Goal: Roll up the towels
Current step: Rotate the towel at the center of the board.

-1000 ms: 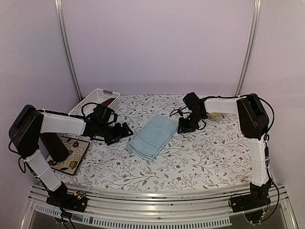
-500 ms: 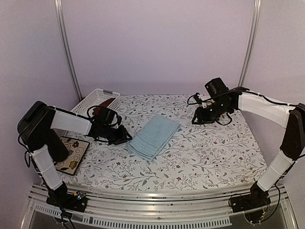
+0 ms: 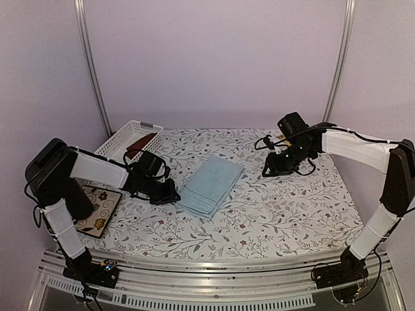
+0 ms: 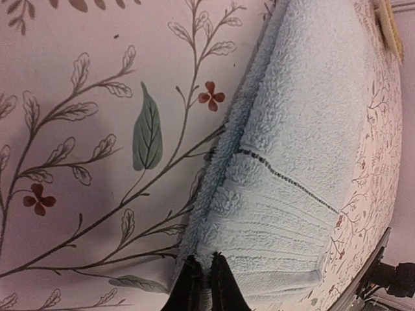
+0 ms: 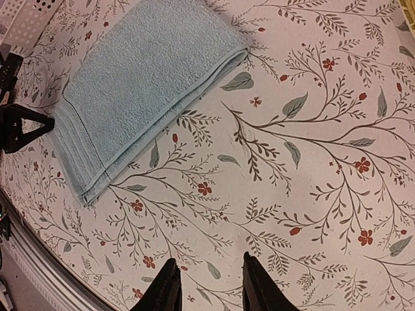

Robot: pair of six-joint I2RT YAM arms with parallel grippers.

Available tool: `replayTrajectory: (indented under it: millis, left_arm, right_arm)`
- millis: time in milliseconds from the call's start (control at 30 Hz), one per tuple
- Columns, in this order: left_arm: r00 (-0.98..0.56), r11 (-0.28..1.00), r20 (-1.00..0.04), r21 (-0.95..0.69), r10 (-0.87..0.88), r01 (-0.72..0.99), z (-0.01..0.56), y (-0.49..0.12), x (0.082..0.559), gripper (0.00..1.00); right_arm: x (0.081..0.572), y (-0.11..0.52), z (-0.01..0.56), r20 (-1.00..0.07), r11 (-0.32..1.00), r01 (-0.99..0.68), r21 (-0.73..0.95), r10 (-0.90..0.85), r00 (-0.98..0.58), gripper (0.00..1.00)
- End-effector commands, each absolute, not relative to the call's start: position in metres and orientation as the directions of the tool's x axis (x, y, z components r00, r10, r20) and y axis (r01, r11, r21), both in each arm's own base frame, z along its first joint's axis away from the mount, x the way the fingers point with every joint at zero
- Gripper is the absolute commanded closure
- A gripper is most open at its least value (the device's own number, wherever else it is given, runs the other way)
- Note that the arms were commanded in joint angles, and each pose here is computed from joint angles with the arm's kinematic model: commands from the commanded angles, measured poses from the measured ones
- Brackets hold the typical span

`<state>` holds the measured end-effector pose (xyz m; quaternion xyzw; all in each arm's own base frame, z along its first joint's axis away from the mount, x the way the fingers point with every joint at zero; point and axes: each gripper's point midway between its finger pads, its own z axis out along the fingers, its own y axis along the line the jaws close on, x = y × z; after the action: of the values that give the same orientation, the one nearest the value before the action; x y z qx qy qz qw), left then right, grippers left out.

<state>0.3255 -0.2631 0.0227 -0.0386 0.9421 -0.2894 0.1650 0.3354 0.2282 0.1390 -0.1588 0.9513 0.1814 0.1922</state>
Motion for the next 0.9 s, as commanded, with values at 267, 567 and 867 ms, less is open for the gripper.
replayTrajectory:
  millis: [267, 567, 867]
  left_arm:
    - [-0.978, 0.830, -0.159, -0.558, -0.132, -0.022, 0.004, -0.290, 0.268, 0.67]
    - [-0.990, 0.833, -0.089, -0.552, -0.109, -0.042, -0.008, -0.299, 0.233, 0.66]
    - [-0.997, 0.800, -0.074, -0.600, -0.017, 0.031, -0.010, -0.331, 0.197, 0.52]
  right_arm:
    - [0.330, 0.267, 0.147, -0.504, 0.818, -0.526, 0.232, -0.361, -0.785, 0.63]
    - [0.301, 0.338, 0.149, -0.663, 0.579, -0.816, 0.008, -0.607, -0.438, 0.56]
    - [0.259, 0.378, 0.117, -0.649, 0.312, -0.929, -0.201, -0.753, -0.113, 0.48]
